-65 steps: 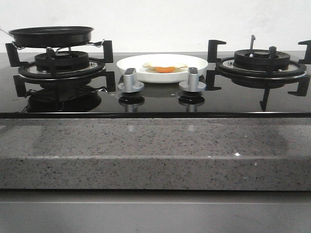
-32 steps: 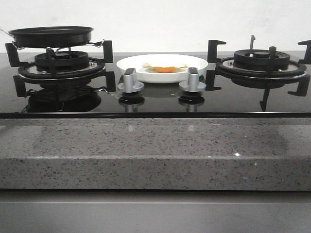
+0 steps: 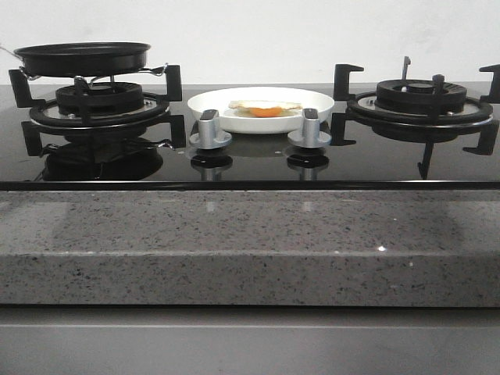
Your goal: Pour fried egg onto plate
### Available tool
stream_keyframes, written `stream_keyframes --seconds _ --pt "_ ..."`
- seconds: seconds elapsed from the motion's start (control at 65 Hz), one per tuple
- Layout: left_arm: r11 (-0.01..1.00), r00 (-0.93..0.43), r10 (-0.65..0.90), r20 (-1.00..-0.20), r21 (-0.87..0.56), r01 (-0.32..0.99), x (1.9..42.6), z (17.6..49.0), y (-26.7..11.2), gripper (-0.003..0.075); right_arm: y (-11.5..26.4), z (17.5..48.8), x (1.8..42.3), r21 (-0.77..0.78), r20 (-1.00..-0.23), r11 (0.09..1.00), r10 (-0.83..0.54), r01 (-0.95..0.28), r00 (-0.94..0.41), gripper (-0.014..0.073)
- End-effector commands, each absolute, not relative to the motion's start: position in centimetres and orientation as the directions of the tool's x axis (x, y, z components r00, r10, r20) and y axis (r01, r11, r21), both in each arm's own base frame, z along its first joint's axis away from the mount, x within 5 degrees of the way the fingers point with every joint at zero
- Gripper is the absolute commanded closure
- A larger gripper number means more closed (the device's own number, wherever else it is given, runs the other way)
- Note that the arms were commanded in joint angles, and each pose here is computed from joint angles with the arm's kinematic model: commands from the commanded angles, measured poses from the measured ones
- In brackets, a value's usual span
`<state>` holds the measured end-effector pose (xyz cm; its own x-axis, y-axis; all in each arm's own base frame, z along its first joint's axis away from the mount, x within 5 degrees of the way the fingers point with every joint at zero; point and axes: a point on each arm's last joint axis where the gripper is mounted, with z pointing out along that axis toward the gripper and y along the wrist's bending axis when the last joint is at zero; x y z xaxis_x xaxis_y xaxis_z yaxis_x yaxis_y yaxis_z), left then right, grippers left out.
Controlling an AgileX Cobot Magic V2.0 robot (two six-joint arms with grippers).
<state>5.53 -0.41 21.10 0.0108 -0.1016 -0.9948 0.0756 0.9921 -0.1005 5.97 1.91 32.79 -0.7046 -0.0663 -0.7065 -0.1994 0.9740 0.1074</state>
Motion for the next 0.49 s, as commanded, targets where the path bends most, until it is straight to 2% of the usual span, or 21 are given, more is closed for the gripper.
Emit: stream_keyframes --seconds 0.0,0.477 --pt "0.989 0.186 -0.129 -0.974 -0.113 0.094 5.26 22.09 -0.38 0.0739 1.88 33.71 6.30 0.094 -0.755 0.974 -0.066 -0.207 -0.652 0.0665" --pt "0.989 0.175 -0.129 -0.976 -0.114 0.093 5.33 21.84 -0.39 0.0739 1.88 33.69 6.28 0.093 -0.753 0.974 -0.067 -0.207 -0.655 0.0665"
